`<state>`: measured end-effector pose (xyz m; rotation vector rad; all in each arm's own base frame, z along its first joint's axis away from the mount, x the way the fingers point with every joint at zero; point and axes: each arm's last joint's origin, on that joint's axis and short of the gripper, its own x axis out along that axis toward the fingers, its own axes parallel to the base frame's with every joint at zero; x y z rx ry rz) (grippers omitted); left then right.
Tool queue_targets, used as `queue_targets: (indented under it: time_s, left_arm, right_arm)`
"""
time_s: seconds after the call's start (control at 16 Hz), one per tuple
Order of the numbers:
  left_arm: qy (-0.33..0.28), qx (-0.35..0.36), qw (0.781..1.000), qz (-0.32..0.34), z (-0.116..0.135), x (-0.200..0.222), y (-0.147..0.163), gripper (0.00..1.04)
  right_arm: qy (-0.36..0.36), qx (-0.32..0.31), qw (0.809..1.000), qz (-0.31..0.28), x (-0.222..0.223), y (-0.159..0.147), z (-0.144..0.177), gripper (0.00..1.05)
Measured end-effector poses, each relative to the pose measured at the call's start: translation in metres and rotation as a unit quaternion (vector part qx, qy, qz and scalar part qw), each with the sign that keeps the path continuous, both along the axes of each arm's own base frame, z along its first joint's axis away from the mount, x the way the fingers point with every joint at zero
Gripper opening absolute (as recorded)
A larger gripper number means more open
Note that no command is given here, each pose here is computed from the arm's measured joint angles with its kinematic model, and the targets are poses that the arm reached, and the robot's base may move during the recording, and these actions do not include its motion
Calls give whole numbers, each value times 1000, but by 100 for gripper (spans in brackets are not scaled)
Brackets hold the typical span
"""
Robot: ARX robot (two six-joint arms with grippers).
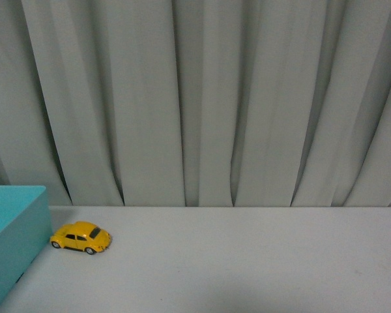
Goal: Wind up and store yellow beetle toy
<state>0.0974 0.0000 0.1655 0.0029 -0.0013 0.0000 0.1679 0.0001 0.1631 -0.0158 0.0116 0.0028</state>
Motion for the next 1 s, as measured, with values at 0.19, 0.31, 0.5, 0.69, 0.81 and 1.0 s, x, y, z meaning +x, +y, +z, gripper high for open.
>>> queue_targets:
  time_s: [0.19, 0.31, 0.5, 0.69, 0.81, 1.0]
  left_arm:
    - [0, 0, 1000, 0, 0, 0, 0, 98]
    - [0, 0, 1000, 0, 0, 0, 0, 98]
    - [0, 0, 1000, 0, 0, 0, 0, 98]
    - [0, 0, 1000, 0, 0, 0, 0, 98]
    - [0, 0, 1000, 0, 0, 0, 0, 98]
    - [0, 0, 1000, 0, 0, 0, 0, 98]
  right_arm:
    - [1, 0, 1000, 0, -13, 0, 0, 2]
    - [-2, 0, 1000, 0, -20, 0, 1, 2]
    - [-1, 0, 1000, 0, -29, 0, 1, 2]
    - [-7, 0, 1000, 0, -37, 0, 5, 2]
    - [-10, 0, 1000, 0, -41, 0, 6, 2]
    - [-12, 0, 1000, 0, -52, 0, 7, 2]
